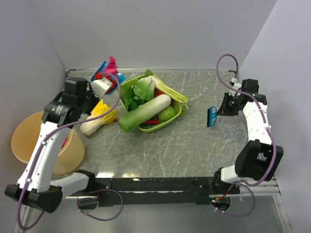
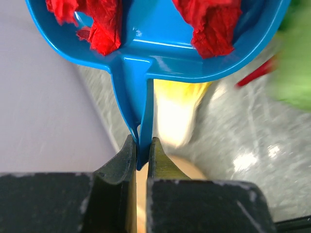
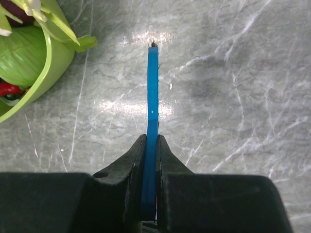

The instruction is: Sweep away the paper scraps from the table

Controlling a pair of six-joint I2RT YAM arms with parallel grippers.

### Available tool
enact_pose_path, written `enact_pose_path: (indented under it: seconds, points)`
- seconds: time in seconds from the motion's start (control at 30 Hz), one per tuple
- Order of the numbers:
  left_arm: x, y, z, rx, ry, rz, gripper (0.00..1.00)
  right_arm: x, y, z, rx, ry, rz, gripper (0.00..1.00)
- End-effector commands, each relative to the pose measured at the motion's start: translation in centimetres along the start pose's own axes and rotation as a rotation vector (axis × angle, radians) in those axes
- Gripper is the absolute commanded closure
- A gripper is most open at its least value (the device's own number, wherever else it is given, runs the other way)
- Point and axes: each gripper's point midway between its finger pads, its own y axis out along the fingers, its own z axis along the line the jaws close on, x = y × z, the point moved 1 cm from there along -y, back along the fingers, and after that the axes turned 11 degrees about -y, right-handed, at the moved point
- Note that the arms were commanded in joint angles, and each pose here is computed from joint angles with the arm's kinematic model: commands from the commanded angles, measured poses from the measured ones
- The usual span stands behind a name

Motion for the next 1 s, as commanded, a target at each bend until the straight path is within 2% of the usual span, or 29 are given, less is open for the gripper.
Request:
enact_pose_path:
  seconds: [0.0, 0.47, 0.8, 0.97]
  points:
    - [-2.7, -3.3, 2.8, 0.119, -0.084, 0.048, 0.99, 2.2, 0.1, 0.2, 0.028, 0.005, -0.045, 1.00]
    - [-11.4, -11.9, 8.1, 0.487, -0.246, 0.299, 0.99, 2.4, 2.2, 1.7, 0.062, -0.055, 0.010, 1.00]
    - [-16.6, -17.7, 9.5, 0.773, -0.187, 0.502, 0.99, 2.7, 3.6, 3.1, 0.089, -0.100, 0.041, 1.00]
    - [-18.9, -20.3, 9.9, 0.900, -0.113, 0.655, 0.99, 3.5, 4.0, 4.1, 0.107, -0.129, 0.040, 1.00]
